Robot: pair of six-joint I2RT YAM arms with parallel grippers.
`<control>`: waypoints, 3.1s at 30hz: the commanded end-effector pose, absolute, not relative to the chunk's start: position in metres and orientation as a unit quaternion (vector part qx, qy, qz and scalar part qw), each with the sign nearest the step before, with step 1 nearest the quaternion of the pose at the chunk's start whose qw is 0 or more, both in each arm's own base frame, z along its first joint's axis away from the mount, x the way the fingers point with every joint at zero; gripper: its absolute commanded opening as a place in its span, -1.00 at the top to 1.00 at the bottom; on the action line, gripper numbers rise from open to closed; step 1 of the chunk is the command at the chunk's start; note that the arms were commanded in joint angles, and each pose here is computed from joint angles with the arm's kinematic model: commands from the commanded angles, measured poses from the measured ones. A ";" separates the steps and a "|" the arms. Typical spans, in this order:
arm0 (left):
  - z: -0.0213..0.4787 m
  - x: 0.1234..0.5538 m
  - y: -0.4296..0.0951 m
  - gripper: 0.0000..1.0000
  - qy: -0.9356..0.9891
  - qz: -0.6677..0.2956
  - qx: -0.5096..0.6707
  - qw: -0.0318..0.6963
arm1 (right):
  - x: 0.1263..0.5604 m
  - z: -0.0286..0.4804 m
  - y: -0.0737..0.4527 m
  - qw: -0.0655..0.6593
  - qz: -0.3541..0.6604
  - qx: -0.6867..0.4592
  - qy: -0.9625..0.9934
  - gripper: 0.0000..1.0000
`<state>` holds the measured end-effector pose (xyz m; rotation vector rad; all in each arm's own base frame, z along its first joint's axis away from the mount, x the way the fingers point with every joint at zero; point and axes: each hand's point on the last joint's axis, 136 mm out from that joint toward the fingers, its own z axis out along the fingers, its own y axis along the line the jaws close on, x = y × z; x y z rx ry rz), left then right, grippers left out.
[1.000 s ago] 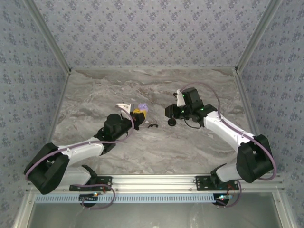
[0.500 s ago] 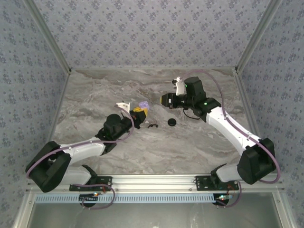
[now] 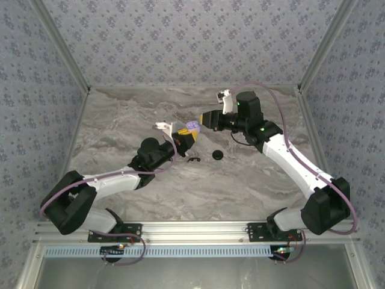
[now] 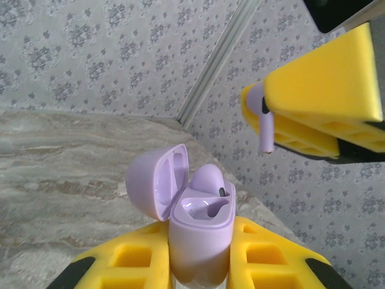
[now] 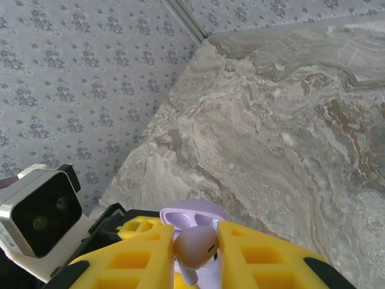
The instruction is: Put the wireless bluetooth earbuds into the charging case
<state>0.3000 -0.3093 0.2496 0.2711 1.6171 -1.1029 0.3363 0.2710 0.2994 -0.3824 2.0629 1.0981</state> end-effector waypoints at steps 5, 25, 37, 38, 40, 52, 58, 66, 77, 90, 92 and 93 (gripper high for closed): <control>0.270 0.296 -0.327 0.88 0.659 -0.498 0.127 0.549 | 0.331 0.329 0.277 0.403 0.443 -0.170 0.782 0.52; 0.280 0.291 -0.338 0.88 0.651 -0.510 0.149 0.542 | 0.330 0.317 0.283 0.388 0.434 -0.179 0.793 0.51; 0.281 0.291 -0.337 0.88 0.654 -0.505 0.152 0.543 | 0.329 0.307 0.283 0.378 0.425 -0.183 0.802 0.51; 0.281 0.292 -0.336 0.88 0.654 -0.504 0.151 0.544 | 0.328 0.307 0.283 0.378 0.424 -0.184 0.802 0.51; 0.282 0.293 -0.336 0.88 0.654 -0.501 0.149 0.546 | 0.327 0.307 0.283 0.377 0.425 -0.186 0.802 0.51; 0.285 0.292 -0.333 0.89 0.654 -0.499 0.148 0.550 | 0.325 0.300 0.283 0.372 0.417 -0.188 0.808 0.51; 0.285 0.292 -0.332 0.89 0.653 -0.497 0.147 0.551 | 0.326 0.299 0.281 0.374 0.410 -0.187 0.811 0.51; 0.286 0.291 -0.330 0.90 0.654 -0.495 0.145 0.553 | 0.325 0.295 0.280 0.371 0.404 -0.187 0.814 0.52; 0.287 0.291 -0.329 0.90 0.653 -0.494 0.144 0.555 | 0.324 0.292 0.279 0.366 0.400 -0.191 0.818 0.52; 0.288 0.290 -0.330 0.90 0.656 -0.485 0.157 0.556 | 0.318 0.288 0.280 0.358 0.395 -0.203 0.821 0.45; 0.288 0.290 -0.330 0.90 0.656 -0.485 0.157 0.557 | 0.318 0.287 0.279 0.358 0.393 -0.203 0.822 0.45; 0.287 0.291 -0.330 0.90 0.656 -0.484 0.158 0.557 | 0.318 0.287 0.279 0.359 0.392 -0.203 0.822 0.45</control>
